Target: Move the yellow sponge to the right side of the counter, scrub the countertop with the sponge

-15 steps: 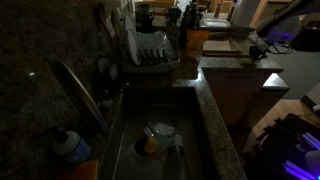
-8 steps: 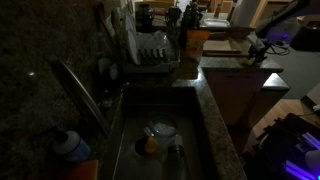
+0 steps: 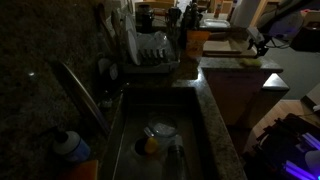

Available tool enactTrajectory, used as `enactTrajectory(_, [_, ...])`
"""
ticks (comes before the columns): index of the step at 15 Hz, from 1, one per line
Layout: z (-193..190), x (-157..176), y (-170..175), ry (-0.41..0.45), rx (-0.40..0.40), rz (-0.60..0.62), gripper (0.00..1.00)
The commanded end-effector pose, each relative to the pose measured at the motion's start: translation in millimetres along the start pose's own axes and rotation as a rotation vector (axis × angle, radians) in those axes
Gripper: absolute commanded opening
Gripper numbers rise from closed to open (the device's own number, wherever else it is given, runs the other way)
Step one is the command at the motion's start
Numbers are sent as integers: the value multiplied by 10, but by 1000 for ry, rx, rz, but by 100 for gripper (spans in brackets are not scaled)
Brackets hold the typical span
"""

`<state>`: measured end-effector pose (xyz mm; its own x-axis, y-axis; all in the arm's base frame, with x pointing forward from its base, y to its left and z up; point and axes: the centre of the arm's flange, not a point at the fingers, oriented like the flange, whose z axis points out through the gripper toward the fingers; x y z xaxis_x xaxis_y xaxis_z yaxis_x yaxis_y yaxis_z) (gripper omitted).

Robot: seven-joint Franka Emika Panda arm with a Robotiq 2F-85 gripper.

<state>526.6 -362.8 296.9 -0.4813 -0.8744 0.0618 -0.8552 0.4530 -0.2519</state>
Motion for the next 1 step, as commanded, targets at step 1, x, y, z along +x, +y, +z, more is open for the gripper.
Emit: enactTrajectory(1, [-35, -14, -11, -4, 5, -1, 100])
